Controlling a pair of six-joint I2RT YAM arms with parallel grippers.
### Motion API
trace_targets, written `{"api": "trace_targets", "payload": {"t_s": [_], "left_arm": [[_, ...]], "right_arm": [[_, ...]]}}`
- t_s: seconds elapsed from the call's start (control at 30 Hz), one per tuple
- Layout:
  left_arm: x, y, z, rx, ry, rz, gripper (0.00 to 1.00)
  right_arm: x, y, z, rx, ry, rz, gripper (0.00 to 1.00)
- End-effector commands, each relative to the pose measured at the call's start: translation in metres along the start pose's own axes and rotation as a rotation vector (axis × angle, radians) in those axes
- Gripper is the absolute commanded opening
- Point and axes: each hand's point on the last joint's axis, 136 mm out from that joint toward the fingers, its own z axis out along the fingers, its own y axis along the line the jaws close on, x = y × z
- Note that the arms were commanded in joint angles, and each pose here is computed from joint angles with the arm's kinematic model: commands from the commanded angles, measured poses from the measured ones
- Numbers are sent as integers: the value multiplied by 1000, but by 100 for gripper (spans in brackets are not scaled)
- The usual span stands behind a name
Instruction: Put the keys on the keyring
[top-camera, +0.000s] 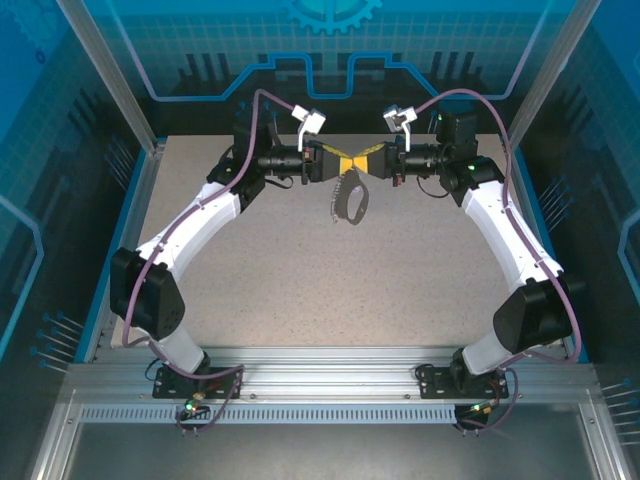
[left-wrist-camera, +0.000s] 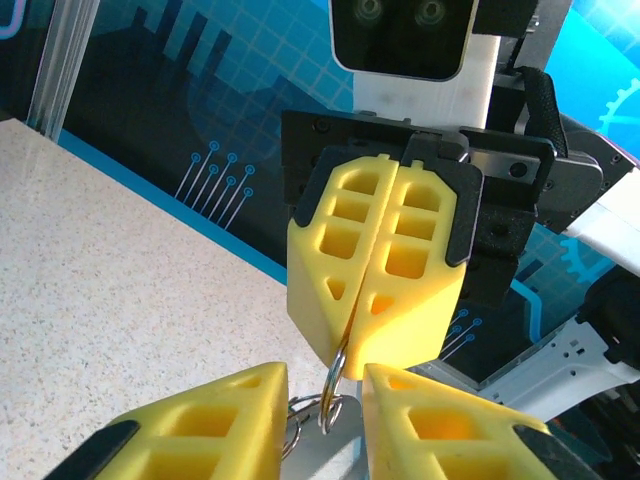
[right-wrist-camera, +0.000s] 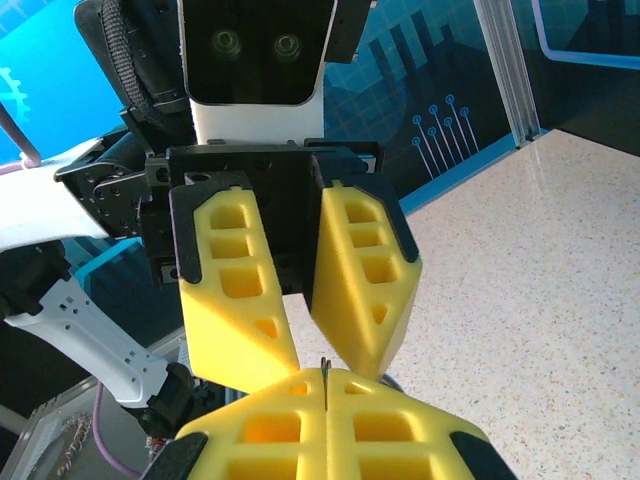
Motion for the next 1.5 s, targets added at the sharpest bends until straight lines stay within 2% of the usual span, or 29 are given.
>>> {"api": "trace_targets", "payload": {"t_s": [0.0, 0.23, 0.37, 0.43, 0.6, 0.73, 0.9, 1.1, 1.27, 1.47], "left_arm": [[-9, -16, 4, 55, -2, 44, 24], [-7, -21, 6, 70, 2, 49, 12], [-9, -22, 7, 71, -13, 52, 0], [-11, -21, 7, 68, -22, 53, 0], [-15, -20, 5, 57, -70, 55, 0], [-18, -19, 4, 52, -109, 45, 0], [-21, -19, 0, 48, -164, 28, 0], [-23, -20, -1, 58, -195, 10, 0], [-24, -23, -1, 69, -199, 5, 0], [-23, -30, -1, 82, -197, 7, 0]], "right_arm": [[-7, 7, 4, -30, -7, -30, 0], [-8, 6, 4, -25, -13, -28, 0], [-8, 8, 5, -35, -13, -28, 0], [-9, 9, 4, -30, -16, -28, 0], [-15, -2, -16, 70, -105, -5, 29], [-11, -22, -39, 195, -205, 44, 35], [20, -38, -42, 323, -249, 103, 37], [54, -17, -16, 373, -204, 60, 42], [59, -4, -2, 406, -171, -5, 45], [47, -12, -23, 549, -232, -47, 46]]}}
